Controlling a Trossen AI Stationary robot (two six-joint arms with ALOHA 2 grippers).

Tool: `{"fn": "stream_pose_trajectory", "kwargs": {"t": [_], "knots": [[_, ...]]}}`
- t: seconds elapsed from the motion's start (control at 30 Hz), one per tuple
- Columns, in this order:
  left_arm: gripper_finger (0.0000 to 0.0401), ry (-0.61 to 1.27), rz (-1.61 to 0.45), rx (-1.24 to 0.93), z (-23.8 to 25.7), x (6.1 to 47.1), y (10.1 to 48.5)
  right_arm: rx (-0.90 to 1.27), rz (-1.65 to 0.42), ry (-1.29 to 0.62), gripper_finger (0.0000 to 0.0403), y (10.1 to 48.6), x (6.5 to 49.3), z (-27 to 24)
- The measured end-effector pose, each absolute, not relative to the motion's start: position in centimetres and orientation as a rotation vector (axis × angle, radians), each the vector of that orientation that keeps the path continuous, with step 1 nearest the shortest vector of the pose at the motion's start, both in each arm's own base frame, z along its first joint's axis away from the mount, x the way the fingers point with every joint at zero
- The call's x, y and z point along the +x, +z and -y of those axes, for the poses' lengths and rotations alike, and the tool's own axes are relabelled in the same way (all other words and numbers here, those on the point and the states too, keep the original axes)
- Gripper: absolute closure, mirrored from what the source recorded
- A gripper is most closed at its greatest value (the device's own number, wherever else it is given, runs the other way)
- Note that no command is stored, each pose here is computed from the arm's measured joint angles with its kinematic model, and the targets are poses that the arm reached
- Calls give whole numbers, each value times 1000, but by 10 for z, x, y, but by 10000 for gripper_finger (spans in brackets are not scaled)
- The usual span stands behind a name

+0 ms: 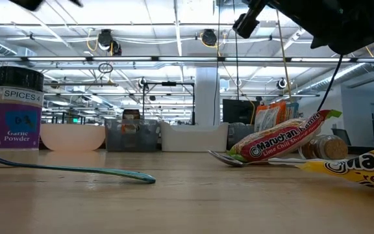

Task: Pick & Place Food Item
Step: Put the white seasoning bottle into the left black bin

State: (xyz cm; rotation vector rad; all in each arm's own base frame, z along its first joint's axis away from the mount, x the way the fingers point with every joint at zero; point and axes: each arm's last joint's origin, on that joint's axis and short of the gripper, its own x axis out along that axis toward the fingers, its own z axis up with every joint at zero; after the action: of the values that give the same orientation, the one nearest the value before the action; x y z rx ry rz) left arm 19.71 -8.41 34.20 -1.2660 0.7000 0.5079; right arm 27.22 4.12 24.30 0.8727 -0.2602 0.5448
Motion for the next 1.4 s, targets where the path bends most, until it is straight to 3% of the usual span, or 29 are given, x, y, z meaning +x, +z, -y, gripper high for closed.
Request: {"fn": "stream_pose_trajectory", "kwargs": {"t": [0.4,0.73,1.07,1.4], "knots": [[226,867,-822,-1509,128,144,334,860,255,526,292,242,273,-39],[226,987,-856,-1454,140,156,317,831,221,499,294,238,275,-39],[226,958,-996,-1289,143,157,310,826,205,492,292,236,276,-33],[226,711,-1264,-907,141,150,309,826,219,474,291,238,277,-1]]}}
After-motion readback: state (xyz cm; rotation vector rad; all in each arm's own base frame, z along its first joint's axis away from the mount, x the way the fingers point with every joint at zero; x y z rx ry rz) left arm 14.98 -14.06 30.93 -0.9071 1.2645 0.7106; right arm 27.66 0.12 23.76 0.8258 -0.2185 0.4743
